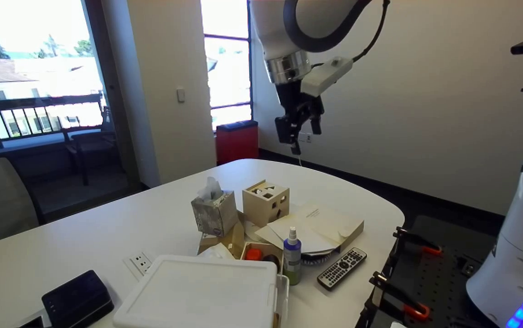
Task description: Close the book, remove the objects from the bowl and put them in the box
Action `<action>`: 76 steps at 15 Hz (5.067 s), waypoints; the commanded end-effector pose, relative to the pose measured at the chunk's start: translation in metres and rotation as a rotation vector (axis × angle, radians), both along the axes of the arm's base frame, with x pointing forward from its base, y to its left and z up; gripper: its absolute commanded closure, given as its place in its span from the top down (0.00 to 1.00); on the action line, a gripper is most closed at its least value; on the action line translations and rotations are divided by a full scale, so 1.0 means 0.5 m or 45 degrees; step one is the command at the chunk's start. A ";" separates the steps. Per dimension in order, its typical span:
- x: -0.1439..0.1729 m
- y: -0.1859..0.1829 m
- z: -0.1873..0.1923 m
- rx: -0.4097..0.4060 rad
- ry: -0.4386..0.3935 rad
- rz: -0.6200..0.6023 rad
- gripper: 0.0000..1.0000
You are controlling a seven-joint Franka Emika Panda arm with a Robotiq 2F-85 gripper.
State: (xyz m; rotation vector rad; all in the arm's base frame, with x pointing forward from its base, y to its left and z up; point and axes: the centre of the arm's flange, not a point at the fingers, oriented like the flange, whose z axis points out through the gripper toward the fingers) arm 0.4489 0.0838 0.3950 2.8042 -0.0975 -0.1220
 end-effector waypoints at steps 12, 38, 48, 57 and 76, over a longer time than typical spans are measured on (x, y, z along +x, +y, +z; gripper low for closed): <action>0.276 0.073 -0.532 -0.389 -0.086 -0.202 1.00; 0.286 -0.032 -0.731 -0.369 0.076 -0.479 1.00; 0.278 -0.099 -0.690 -0.421 0.032 -0.561 1.00; 0.301 -0.084 -0.668 -0.329 -0.020 -0.549 1.00; 0.341 -0.055 -0.709 -0.171 0.016 -0.567 1.00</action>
